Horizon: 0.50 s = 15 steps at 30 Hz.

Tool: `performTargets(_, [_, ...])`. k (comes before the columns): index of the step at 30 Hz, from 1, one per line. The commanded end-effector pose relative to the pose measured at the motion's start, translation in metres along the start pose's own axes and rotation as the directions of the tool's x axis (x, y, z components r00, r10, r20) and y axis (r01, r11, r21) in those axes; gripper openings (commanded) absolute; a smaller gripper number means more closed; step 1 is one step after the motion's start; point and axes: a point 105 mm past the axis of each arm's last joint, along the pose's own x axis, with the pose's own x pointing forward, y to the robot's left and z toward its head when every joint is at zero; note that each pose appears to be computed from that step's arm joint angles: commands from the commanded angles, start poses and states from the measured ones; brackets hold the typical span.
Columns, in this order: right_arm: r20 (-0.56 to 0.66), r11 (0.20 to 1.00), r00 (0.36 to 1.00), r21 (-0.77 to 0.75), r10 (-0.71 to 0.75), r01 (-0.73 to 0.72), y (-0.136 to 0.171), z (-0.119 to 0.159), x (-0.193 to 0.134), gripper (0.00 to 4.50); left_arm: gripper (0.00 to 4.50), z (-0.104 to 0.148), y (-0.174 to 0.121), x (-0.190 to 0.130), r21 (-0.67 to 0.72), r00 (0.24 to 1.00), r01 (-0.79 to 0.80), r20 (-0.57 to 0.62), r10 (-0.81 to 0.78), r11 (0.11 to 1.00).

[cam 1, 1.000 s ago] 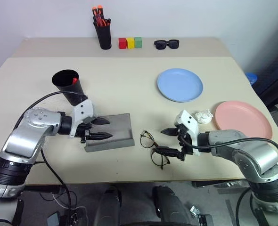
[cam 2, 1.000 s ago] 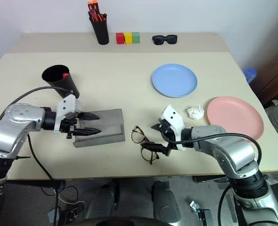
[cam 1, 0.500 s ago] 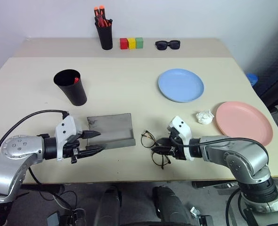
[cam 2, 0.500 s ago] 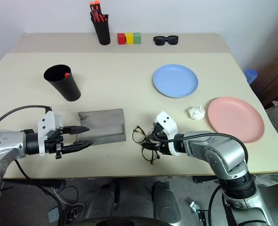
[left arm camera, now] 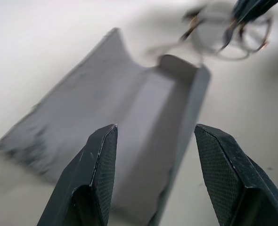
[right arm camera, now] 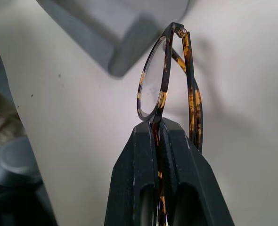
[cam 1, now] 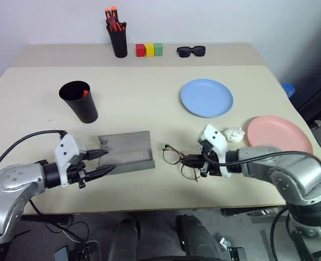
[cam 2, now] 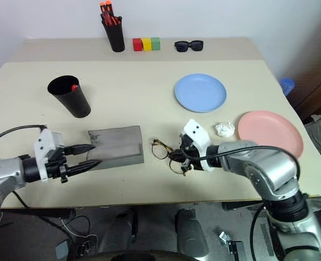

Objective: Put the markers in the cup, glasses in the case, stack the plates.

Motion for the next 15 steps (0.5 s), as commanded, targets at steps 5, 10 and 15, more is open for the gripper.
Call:
performTargets(5, [0.118, 0.927, 0.968, -0.333, 0.222, -0.172, 0.031, 0.067, 0.013, 0.02, 2.66, -0.013, 0.017, -0.042, -0.006, 0.987, -0.159, 0.002, 0.159, 0.987])
performTargets(10, [0.118, 0.851, 0.94, -0.472, 0.32, -0.23, 0.035, 0.096, 0.062, 0.02, 2.66, -0.028, 0.021, -0.059, -0.043, 0.975, -0.22, -0.03, 0.219, 0.975])
performTargets(15, [0.051, 0.811, 0.943, -0.528, 0.328, -0.253, 0.022, 0.104, 0.109, 0.02, 2.66, -0.032, 0.015, -0.06, -0.049, 0.975, -0.221, -0.033, 0.22, 0.974])
